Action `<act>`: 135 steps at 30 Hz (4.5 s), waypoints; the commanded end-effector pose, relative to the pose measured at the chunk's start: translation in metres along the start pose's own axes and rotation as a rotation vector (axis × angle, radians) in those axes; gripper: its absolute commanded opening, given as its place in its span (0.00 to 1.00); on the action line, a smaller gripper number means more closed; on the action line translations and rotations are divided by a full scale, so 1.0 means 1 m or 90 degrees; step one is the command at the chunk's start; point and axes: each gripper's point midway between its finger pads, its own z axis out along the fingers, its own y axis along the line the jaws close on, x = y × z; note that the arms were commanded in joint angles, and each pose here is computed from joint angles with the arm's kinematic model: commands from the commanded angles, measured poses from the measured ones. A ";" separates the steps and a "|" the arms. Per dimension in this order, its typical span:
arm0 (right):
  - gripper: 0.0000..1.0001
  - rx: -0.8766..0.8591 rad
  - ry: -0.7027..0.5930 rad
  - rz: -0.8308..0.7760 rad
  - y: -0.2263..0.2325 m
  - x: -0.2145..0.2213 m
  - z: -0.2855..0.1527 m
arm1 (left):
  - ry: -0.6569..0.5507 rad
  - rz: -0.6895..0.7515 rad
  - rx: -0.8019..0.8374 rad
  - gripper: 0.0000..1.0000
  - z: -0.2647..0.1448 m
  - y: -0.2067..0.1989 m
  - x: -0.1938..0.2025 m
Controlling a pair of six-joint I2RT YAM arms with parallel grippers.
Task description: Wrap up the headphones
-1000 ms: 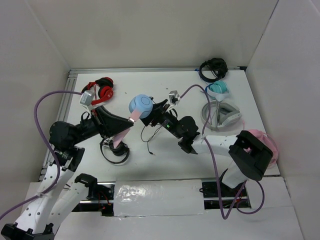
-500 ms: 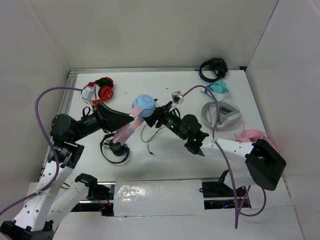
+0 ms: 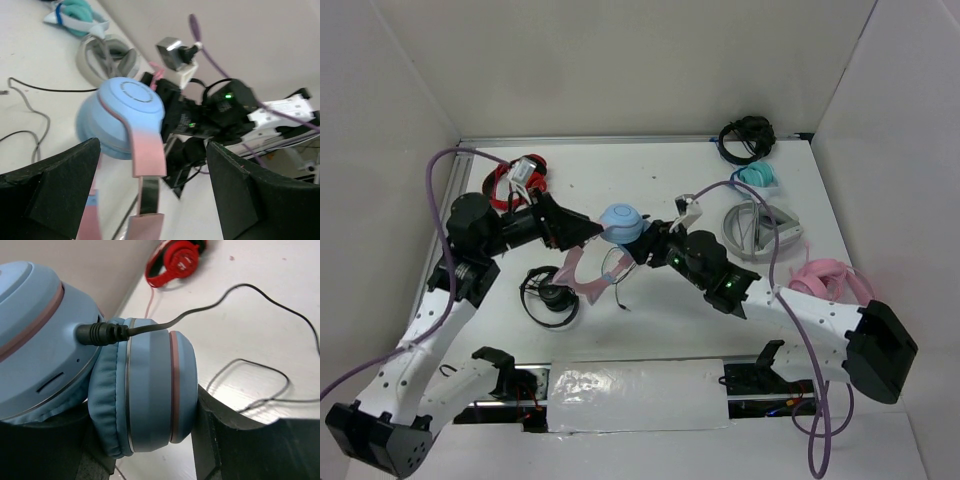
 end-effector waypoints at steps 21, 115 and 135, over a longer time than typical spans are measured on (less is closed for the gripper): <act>0.00 0.250 0.129 0.021 -0.031 0.000 -0.027 | 0.149 0.156 -0.063 0.99 0.049 0.088 0.038; 0.00 0.237 -0.019 0.091 -0.028 -0.181 -0.080 | 0.087 0.319 -0.064 0.99 0.039 0.107 0.069; 0.00 -0.038 0.033 0.053 0.091 -0.217 -0.096 | 0.187 0.374 0.251 0.99 0.149 0.111 0.124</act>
